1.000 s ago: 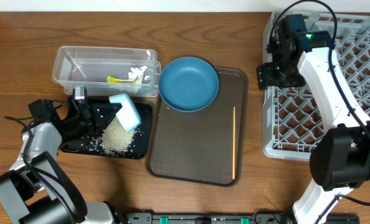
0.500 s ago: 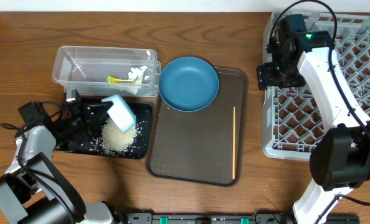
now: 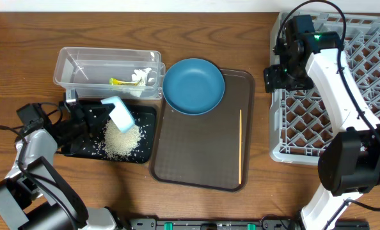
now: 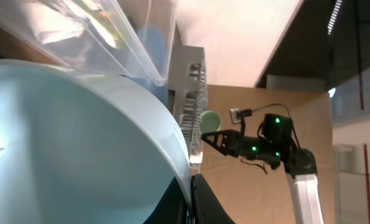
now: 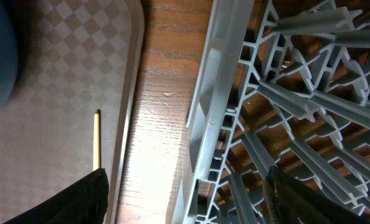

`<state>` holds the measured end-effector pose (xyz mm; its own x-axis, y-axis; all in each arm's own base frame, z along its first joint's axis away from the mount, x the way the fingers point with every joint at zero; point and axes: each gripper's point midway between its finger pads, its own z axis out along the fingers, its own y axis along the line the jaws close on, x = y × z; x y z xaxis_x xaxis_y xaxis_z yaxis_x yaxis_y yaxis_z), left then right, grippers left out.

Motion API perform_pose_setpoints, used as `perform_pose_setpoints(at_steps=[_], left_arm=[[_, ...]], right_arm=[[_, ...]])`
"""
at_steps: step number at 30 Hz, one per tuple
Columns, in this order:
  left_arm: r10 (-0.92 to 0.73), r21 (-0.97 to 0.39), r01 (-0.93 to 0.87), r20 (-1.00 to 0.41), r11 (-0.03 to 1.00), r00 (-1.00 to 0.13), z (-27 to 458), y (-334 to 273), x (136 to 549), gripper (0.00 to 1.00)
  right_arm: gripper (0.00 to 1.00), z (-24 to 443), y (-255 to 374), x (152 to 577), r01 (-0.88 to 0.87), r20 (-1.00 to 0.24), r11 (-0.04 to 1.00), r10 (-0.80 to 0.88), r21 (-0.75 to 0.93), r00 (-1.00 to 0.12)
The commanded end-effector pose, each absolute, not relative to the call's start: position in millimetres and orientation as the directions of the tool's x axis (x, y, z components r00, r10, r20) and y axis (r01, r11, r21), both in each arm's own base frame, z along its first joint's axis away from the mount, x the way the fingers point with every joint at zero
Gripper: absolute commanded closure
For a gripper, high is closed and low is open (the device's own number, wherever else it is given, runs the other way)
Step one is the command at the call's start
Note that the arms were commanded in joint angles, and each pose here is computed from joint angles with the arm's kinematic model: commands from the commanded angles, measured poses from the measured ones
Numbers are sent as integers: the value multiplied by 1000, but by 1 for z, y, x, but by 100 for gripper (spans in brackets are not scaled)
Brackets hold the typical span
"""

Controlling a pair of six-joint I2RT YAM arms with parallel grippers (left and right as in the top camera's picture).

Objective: Sort waste into correct bins and load items into the dishwasher rack
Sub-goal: 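Carry the light-blue bowl with left gripper and set it on brown tray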

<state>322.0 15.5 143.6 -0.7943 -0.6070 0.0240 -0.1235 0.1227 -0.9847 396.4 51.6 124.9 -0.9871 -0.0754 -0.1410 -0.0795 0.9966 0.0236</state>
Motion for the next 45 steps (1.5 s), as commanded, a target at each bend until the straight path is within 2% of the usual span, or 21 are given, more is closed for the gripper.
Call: perform_pose_setpoints(at_steps=[1,3,13,15,18,24,30,33,37,45], left_arm=[[-613,-979,-149,34,138,-790,138,16,323,94],[-565,-996,26,-72,89,-822,162,8,321,94],[-500,-992,19,-79,123,-862,164,-20,320,94],[-471,-983,27,-110,180,-875,163,-32,319,94],[-427,-943,1,-152,332,-891,155,-54,318,94],[-221,-775,117,-316,622,-923,144,-120,304,94],[18,-568,243,-373,786,-928,110,-176,282,93],[123,-501,320,-386,804,-914,97,-202,270,93],[239,-458,432,-421,777,-875,82,-241,259,93],[319,-450,532,-468,717,-824,61,-291,251,92]], right_arm=[[21,125,48,397,-60,-139,998,-58,16,-989],[21,125,48,396,-60,-137,998,-58,15,-989],[21,125,48,396,-60,-137,998,-58,15,-989],[21,125,48,396,-60,-137,998,-58,15,-989],[21,125,48,396,-60,-139,998,-58,15,-989],[21,125,48,396,-60,-139,998,-58,15,-989],[21,125,48,397,-60,-140,998,-58,16,-988],[21,125,48,397,-60,-140,998,-58,16,-989],[21,125,48,397,-60,-140,998,-57,16,-988],[21,125,48,396,-60,-137,998,-57,15,-989]])
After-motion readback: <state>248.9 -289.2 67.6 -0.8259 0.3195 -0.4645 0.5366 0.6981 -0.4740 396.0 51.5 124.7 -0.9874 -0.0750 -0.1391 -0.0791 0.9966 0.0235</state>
